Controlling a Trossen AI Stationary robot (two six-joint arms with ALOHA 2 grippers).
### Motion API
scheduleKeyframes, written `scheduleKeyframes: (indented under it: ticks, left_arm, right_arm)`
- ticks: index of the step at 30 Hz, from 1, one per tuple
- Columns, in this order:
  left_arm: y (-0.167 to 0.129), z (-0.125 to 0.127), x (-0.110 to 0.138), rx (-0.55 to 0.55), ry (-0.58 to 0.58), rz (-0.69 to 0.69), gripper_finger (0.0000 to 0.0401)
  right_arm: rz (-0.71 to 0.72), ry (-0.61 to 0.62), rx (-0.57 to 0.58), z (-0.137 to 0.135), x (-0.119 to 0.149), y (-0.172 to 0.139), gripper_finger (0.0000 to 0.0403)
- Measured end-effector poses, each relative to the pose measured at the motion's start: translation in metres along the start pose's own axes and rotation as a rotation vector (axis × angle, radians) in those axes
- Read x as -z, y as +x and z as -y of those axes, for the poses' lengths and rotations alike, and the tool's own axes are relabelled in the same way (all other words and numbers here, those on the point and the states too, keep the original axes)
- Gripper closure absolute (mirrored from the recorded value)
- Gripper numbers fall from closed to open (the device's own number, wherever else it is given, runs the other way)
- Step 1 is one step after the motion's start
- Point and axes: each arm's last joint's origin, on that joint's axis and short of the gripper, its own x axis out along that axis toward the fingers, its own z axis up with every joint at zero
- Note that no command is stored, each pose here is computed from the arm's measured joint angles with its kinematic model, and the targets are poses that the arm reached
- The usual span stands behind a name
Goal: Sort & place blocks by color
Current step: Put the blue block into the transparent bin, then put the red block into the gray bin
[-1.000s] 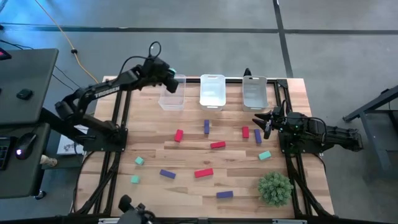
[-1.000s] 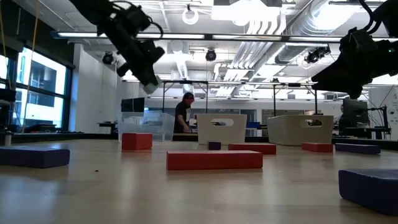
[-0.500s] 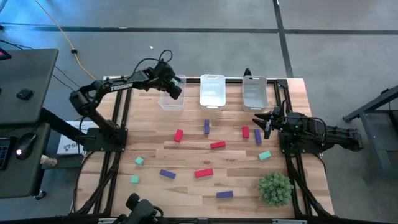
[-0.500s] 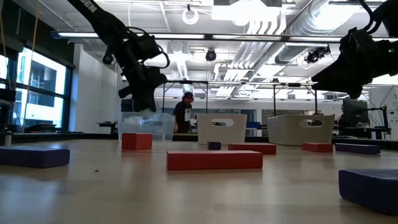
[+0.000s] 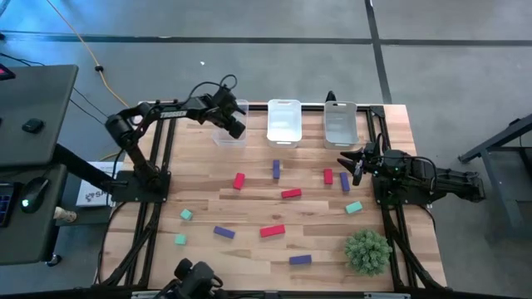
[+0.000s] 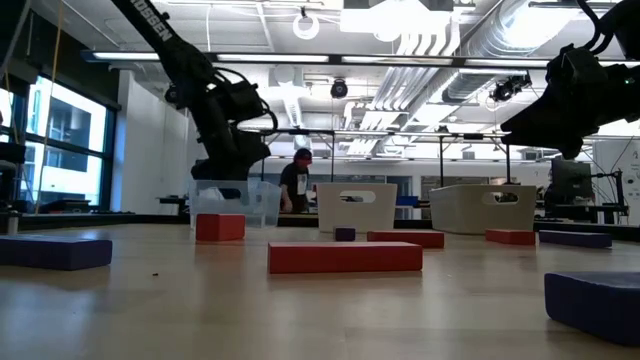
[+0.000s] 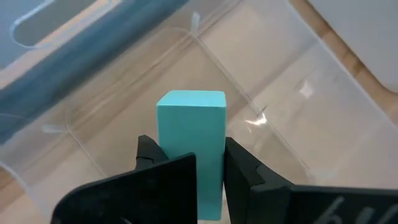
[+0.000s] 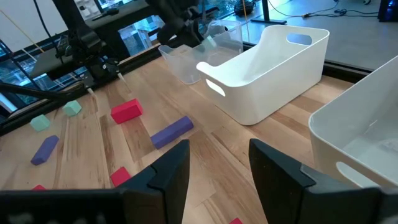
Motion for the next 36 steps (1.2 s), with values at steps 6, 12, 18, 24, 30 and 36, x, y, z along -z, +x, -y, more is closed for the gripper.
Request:
scheduleKeyframes:
  ticks: [6, 12, 18, 24, 30, 36]
  left_arm:
    - [0.009, -0.001, 0.002, -0.002, -0.001, -0.023, 0.0400]
    - [0.015, -0.001, 0.003, -0.006, -0.001, -0.035, 0.0390]
    - [0.015, -0.001, 0.003, -0.005, 0.034, -0.034, 0.0346]
    - [0.013, -0.001, 0.002, -0.004, 0.043, -0.026, 0.0306]
    - [0.003, 0.000, -0.001, 0.001, 0.044, 0.010, 0.0285]
    - [-0.015, 0.001, -0.004, 0.007, 0.045, 0.049, 0.0282]
  right_arm:
    - [0.000, 0.000, 0.000, 0.000, 0.000, 0.000, 0.0247]
    - [0.000, 0.000, 0.000, 0.000, 0.000, 0.000, 0.0247]
    - [0.000, 0.000, 0.000, 0.000, 0.000, 0.000, 0.0247]
    - [0.000, 0.000, 0.000, 0.000, 0.000, 0.000, 0.0247]
    - [0.000, 0.000, 0.000, 0.000, 0.000, 0.000, 0.0247]
    - [0.000, 0.000, 0.000, 0.000, 0.000, 0.000, 0.0247]
